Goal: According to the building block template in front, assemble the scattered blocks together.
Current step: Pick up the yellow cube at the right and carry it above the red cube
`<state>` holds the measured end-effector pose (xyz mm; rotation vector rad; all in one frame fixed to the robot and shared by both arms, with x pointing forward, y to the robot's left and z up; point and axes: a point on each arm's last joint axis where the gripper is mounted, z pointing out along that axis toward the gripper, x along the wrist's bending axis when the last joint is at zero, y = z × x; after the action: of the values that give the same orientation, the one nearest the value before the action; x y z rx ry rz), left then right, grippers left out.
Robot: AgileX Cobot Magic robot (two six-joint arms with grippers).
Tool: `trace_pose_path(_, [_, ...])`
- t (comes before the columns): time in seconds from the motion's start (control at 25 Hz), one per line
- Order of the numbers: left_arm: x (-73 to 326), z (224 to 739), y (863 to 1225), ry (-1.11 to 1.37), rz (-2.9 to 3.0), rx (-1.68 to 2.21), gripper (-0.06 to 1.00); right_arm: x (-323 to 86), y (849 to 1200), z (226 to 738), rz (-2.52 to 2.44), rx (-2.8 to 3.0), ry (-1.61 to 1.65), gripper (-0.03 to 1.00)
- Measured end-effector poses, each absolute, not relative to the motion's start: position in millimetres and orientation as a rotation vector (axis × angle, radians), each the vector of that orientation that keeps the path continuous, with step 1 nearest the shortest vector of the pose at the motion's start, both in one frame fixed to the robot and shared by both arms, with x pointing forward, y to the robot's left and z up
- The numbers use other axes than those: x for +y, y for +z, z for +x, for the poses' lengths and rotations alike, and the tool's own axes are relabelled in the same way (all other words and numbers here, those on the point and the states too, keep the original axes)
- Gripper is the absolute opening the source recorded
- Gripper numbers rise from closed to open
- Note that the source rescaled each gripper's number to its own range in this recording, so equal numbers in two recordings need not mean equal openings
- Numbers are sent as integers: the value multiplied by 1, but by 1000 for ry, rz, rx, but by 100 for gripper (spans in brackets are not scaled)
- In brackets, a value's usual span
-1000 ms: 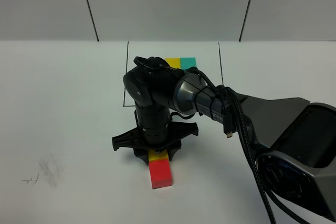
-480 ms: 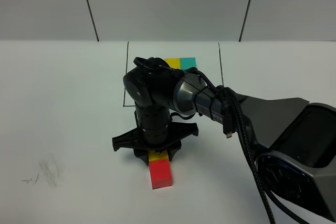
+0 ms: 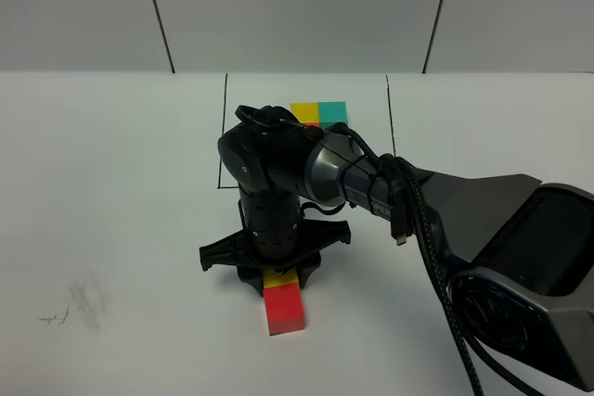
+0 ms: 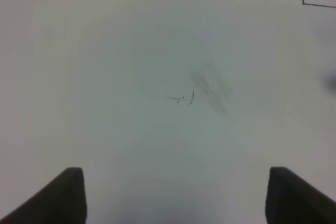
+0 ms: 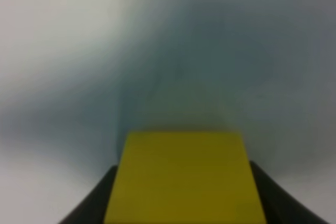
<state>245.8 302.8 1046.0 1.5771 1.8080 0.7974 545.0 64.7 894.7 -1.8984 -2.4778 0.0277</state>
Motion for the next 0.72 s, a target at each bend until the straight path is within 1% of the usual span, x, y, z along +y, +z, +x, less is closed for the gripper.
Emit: trace_pose_path(0.72, [303, 246, 1046, 797, 1577, 1808, 100, 65, 891, 545, -1882, -2484, 41, 50])
